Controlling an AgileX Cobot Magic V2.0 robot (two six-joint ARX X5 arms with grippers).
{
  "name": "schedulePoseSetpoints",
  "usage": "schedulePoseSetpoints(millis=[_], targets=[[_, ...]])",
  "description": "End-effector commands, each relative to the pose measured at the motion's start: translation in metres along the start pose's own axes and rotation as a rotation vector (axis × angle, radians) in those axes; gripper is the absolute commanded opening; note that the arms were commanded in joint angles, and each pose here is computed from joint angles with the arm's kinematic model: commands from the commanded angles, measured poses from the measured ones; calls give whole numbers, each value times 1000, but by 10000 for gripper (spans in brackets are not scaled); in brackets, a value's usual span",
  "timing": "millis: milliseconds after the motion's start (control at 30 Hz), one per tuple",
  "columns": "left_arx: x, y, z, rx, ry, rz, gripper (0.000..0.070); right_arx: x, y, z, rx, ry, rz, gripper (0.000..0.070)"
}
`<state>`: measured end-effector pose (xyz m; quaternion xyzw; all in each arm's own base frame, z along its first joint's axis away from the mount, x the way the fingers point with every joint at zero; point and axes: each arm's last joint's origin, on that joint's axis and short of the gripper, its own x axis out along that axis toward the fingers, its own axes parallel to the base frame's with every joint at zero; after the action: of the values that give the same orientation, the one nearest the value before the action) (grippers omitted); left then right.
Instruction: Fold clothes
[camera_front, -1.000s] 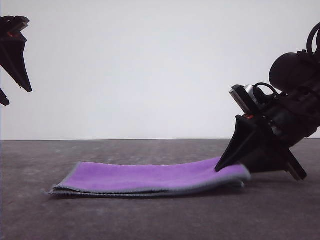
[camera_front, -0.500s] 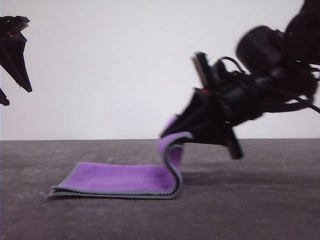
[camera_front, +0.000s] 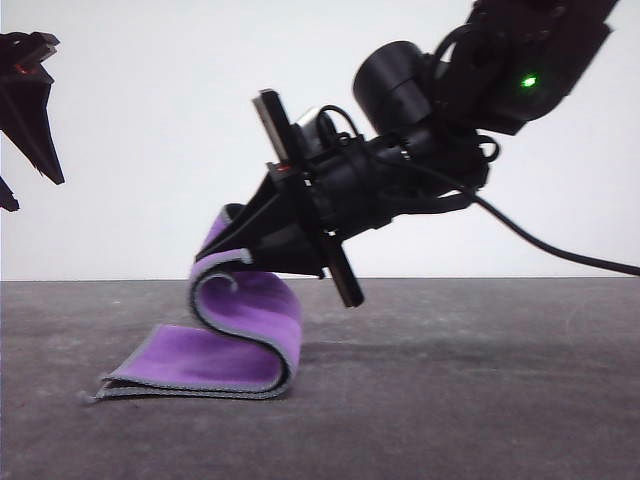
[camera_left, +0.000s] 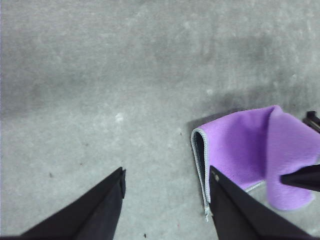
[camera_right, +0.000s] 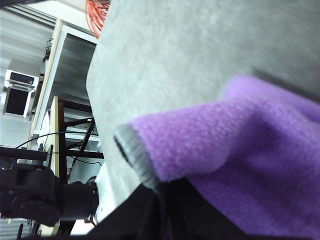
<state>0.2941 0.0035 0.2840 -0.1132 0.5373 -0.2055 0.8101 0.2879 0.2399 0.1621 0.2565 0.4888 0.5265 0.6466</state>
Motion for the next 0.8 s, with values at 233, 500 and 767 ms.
schedulePoseSetpoints(millis=[233,500,767], targets=[[1,1,3,-2,-4,-4,324,16,3,0,3,25,6,17],[1,1,3,-5,1,-4,324,16,3,0,7,41,23,452],[1,1,2,-8,8,-5,324,6,3,3,-63,37,12,453]])
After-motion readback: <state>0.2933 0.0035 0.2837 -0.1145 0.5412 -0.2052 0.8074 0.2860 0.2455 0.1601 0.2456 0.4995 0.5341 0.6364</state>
